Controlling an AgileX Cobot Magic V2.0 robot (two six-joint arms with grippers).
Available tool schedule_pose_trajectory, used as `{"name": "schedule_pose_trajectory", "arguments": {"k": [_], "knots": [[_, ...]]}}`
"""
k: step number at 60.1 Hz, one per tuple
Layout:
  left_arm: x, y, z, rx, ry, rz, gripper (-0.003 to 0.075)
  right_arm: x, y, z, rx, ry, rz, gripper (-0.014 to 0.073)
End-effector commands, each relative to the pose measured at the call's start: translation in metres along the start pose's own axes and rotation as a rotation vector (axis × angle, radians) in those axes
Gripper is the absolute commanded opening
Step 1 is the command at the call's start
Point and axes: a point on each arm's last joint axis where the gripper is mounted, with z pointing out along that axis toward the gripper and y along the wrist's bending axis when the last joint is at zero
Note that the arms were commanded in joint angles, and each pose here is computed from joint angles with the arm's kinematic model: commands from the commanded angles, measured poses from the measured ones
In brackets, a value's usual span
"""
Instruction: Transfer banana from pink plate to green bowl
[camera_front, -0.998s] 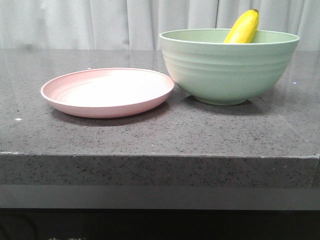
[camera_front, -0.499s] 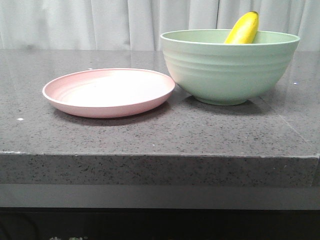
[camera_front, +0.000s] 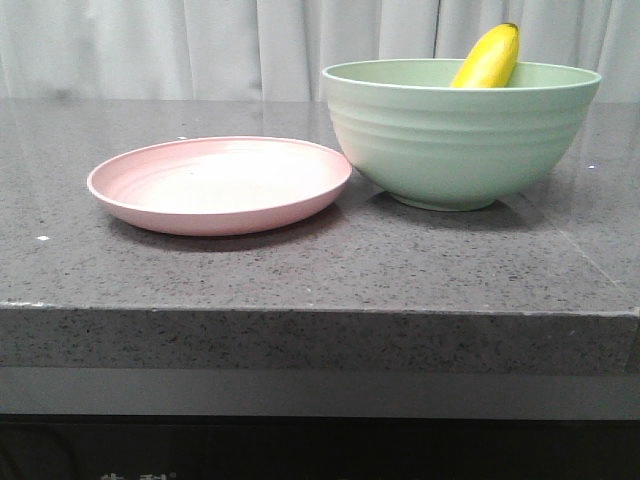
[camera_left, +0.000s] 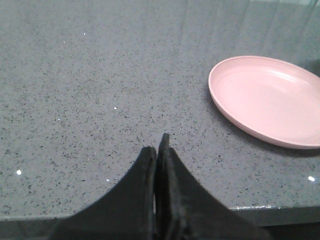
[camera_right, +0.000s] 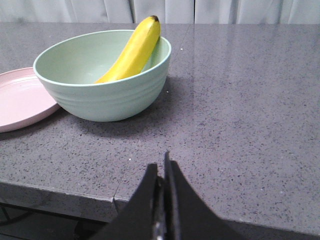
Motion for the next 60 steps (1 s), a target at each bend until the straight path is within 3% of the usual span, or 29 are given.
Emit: {"name": "schedule_pose_trajectory", "arguments": {"k": [1, 45, 60], "knots": [[-0.013, -0.002, -0.010, 0.044, -0.141, -0.002, -0.0018, -0.013, 0.001, -0.002, 0.000, -0.088, 0.008, -0.0059], [-0.012, -0.001, -0.016, 0.044, -0.169, -0.002, -0.0018, -0.013, 0.001, -0.002, 0.000, -0.088, 0.008, -0.0059], [0.015, 0.002, -0.024, -0.018, -0.216, 0.038, -0.0018, -0.013, 0.001, -0.002, 0.000, -0.088, 0.008, -0.0059]]}}
